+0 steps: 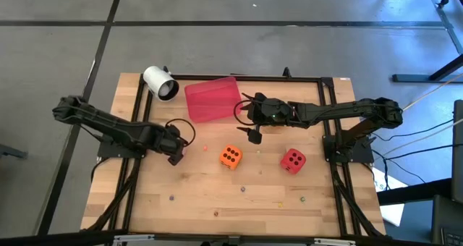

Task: Pick & Place Dice
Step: Put the large pink die into the red bin

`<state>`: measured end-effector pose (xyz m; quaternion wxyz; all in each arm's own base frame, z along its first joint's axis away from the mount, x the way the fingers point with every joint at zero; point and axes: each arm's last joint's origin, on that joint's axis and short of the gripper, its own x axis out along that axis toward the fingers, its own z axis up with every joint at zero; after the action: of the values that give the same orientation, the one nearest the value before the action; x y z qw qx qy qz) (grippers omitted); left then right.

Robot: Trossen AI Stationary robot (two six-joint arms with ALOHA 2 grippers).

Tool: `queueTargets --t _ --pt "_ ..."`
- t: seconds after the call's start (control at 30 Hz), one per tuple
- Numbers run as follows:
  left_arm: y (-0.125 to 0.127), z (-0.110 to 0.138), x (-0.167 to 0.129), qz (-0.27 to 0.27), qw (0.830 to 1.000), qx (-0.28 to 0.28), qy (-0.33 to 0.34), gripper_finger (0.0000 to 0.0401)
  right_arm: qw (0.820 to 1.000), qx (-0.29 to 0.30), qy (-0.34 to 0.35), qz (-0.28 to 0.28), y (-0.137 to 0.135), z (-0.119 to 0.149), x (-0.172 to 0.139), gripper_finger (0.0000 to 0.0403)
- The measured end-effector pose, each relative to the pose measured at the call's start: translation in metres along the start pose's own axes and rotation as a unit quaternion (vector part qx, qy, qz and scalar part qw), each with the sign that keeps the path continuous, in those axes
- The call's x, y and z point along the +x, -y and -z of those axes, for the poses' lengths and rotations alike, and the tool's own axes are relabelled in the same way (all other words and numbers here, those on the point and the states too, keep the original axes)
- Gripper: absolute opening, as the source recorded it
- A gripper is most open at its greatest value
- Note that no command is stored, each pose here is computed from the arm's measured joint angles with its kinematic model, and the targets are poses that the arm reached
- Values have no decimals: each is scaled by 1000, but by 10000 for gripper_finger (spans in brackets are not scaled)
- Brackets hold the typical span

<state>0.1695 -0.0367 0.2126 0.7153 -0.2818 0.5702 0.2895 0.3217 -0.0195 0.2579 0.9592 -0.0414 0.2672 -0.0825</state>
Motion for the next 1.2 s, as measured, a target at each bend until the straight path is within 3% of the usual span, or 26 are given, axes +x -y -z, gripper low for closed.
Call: queueTargets --t 0.23,0.5,0.7,1.2 --pt "7 -2 14 -35 999 31 -18 400 1000 0 0 0 0 0 0 378" --pt "10 -2 15 -13 999 25 -23 400 1000 0 0 0 0 0 0 378" --pt "9 -3 15 -27 998 63 -4 400 1000 0 0 0 0 0 0 378" --pt "9 -4 15 -36 997 74 12 400 1000 0 0 0 0 0 0 378"
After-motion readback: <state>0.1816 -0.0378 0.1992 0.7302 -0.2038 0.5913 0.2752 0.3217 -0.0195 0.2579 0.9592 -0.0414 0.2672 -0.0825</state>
